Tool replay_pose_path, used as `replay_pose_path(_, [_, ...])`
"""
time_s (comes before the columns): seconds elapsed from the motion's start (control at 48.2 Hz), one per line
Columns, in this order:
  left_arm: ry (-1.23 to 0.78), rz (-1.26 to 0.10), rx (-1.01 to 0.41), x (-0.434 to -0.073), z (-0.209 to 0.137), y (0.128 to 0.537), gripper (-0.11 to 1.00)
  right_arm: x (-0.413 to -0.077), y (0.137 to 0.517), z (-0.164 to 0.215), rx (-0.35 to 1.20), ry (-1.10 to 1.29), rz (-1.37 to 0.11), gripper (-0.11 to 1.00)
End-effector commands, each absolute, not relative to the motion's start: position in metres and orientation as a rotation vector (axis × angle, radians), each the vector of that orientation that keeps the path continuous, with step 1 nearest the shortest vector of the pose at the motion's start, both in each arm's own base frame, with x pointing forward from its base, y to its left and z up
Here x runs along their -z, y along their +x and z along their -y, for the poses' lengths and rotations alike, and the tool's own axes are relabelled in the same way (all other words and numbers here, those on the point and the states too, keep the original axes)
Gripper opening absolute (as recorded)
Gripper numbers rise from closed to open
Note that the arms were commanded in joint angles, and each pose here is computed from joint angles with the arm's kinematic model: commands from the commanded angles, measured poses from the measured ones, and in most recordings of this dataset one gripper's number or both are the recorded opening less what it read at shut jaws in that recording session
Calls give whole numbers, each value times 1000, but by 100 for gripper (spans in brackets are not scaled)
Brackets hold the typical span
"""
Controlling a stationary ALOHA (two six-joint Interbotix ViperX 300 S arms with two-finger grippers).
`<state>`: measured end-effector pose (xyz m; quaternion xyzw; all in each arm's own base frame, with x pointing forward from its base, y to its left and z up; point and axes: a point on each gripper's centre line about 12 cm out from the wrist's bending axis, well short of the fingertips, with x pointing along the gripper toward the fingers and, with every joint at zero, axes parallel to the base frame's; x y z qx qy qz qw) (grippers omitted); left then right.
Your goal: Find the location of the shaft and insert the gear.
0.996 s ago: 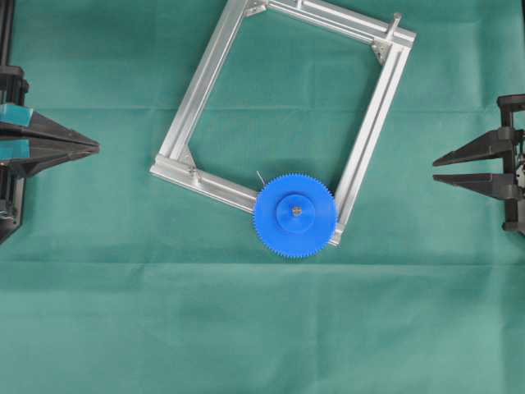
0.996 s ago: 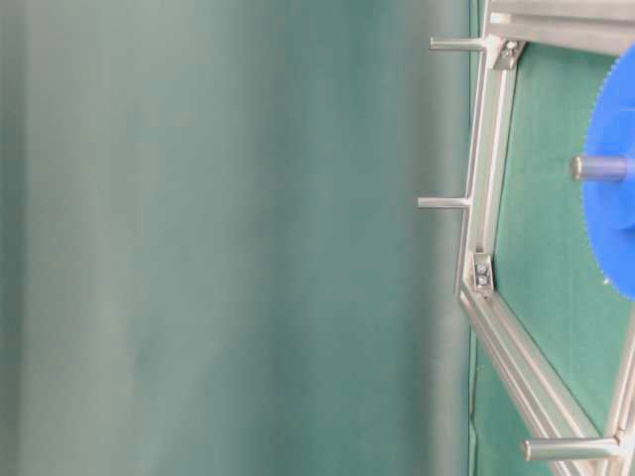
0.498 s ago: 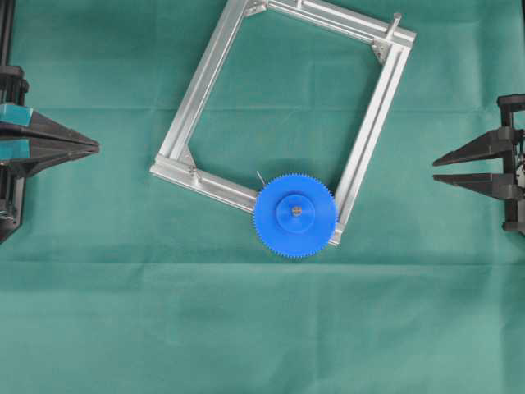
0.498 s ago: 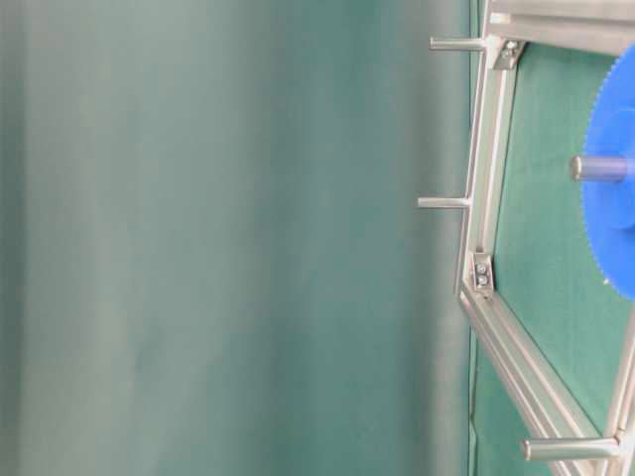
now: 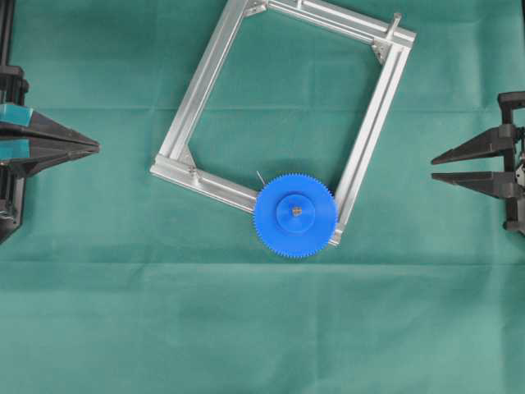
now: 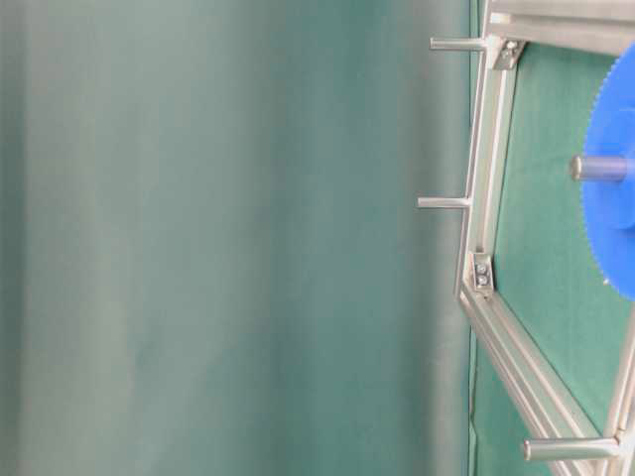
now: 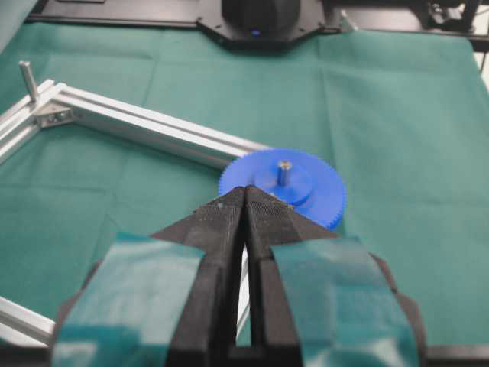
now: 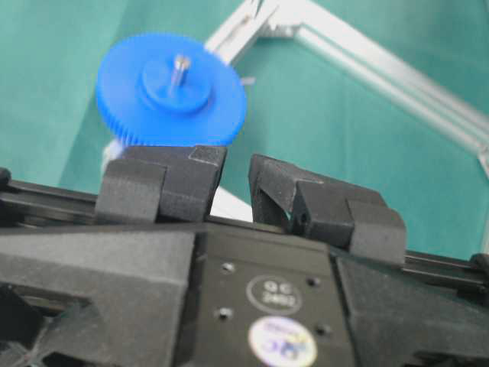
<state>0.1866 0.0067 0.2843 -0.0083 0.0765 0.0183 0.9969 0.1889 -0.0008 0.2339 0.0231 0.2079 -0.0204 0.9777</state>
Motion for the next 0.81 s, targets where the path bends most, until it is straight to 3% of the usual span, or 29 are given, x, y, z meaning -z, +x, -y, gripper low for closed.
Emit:
replay_pose_path(0.0, [-18, -135, -38, -291, -7, 189, 1, -247, 197, 0, 34, 48, -385, 26])
replay_pose_path(0.789, [-18, -144, -38, -289, -7, 188, 1, -223, 210, -1, 38, 41, -506, 26])
